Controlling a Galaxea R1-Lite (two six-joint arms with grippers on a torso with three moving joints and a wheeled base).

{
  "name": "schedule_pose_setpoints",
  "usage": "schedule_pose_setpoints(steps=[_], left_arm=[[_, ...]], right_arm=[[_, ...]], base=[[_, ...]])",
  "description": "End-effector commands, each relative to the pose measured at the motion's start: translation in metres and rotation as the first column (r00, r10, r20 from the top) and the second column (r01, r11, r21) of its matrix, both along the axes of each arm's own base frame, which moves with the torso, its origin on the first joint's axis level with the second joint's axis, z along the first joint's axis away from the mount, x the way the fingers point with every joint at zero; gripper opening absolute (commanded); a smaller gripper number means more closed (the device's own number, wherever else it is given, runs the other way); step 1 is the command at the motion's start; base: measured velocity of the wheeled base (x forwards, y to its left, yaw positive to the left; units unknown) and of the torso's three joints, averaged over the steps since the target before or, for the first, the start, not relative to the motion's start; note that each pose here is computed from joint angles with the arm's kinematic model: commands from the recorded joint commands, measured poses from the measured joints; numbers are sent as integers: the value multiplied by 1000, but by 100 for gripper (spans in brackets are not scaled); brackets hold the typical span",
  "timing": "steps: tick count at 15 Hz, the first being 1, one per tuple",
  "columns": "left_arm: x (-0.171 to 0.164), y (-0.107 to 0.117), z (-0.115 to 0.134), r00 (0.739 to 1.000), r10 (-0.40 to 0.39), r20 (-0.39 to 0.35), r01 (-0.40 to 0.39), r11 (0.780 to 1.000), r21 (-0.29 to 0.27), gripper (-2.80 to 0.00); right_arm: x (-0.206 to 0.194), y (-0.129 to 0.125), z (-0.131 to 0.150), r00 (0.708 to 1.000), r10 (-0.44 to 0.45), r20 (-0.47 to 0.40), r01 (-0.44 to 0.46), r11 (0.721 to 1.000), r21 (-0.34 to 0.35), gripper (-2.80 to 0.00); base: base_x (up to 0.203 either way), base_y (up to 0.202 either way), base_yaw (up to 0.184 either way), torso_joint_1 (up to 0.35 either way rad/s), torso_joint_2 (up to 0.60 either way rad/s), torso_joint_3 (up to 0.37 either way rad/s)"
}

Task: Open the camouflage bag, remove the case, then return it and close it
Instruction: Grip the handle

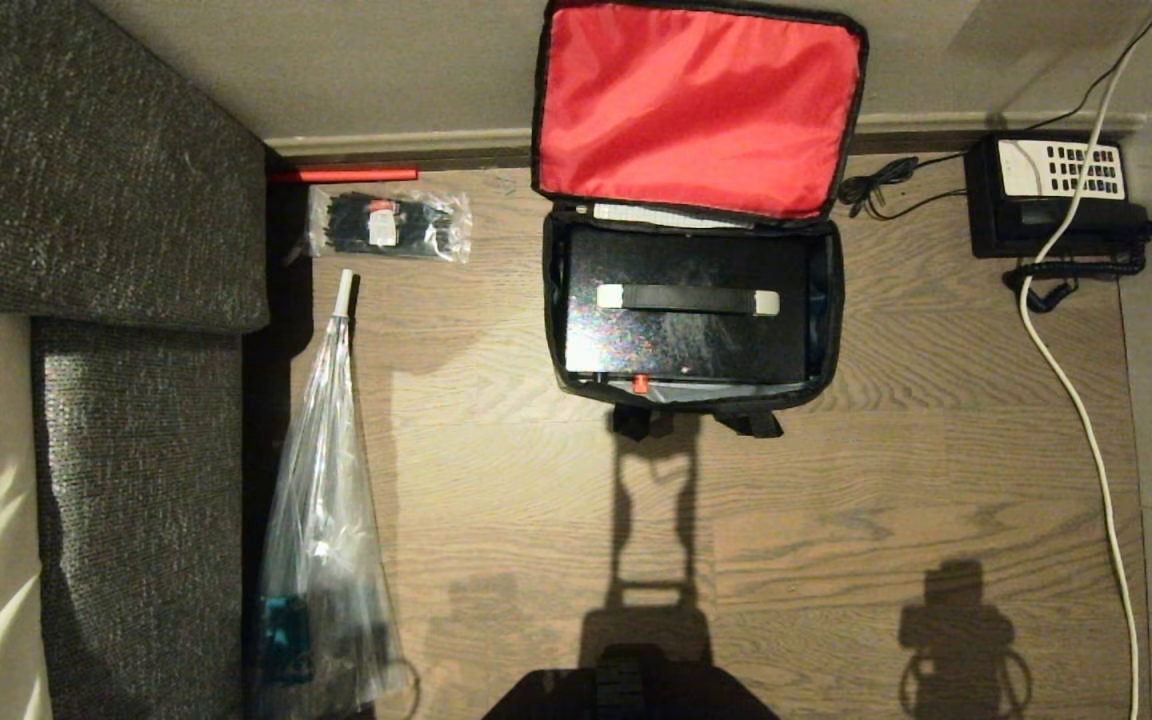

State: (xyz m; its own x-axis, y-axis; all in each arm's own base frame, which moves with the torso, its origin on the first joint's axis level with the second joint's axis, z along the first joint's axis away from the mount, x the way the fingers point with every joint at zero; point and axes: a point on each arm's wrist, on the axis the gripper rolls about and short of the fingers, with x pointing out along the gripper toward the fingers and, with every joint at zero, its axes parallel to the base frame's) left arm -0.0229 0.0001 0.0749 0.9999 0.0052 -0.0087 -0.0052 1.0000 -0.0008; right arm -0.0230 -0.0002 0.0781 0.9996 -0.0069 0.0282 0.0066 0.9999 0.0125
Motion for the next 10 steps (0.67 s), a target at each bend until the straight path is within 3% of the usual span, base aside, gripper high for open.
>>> schedule_pose_setpoints(steps=[1, 3, 4, 6, 8, 10], left_arm=[[0, 0, 0, 1000, 1, 0, -1, 1000, -1, -280], [0, 0, 0, 1000, 2, 0, -2, 1000, -2, -280], [0, 0, 0, 1000, 1, 0, -1, 1000, 1, -280], [0, 0, 0, 1000, 1, 0, -1, 1000, 1, -280], [0, 0, 0, 1000, 1, 0, -1, 1000, 1, -280], [0, 0, 0, 1000, 1, 0, -1, 1000, -2, -280]], right_arm=[[-6, 0, 9, 998, -7, 57, 5, 1000, 25, -280], [-27, 0, 43, 997, -8, 81, 4, 999, 51, -280], [-41, 0, 50, 1000, -6, 3, 6, 997, 78, -280], [-70, 0, 48, 969, 23, -246, 14, 989, 148, -280], [-94, 3, 50, 926, 152, -347, -70, 969, 237, -280], [-91, 4, 67, 892, 203, -405, -86, 954, 289, -280]], base=[[0, 0, 0, 0, 0, 0], [0, 0, 0, 0, 0, 0], [0, 0, 0, 0, 0, 0], [0, 0, 0, 0, 0, 0], [0, 0, 0, 0, 0, 0], [0, 0, 0, 0, 0, 0]])
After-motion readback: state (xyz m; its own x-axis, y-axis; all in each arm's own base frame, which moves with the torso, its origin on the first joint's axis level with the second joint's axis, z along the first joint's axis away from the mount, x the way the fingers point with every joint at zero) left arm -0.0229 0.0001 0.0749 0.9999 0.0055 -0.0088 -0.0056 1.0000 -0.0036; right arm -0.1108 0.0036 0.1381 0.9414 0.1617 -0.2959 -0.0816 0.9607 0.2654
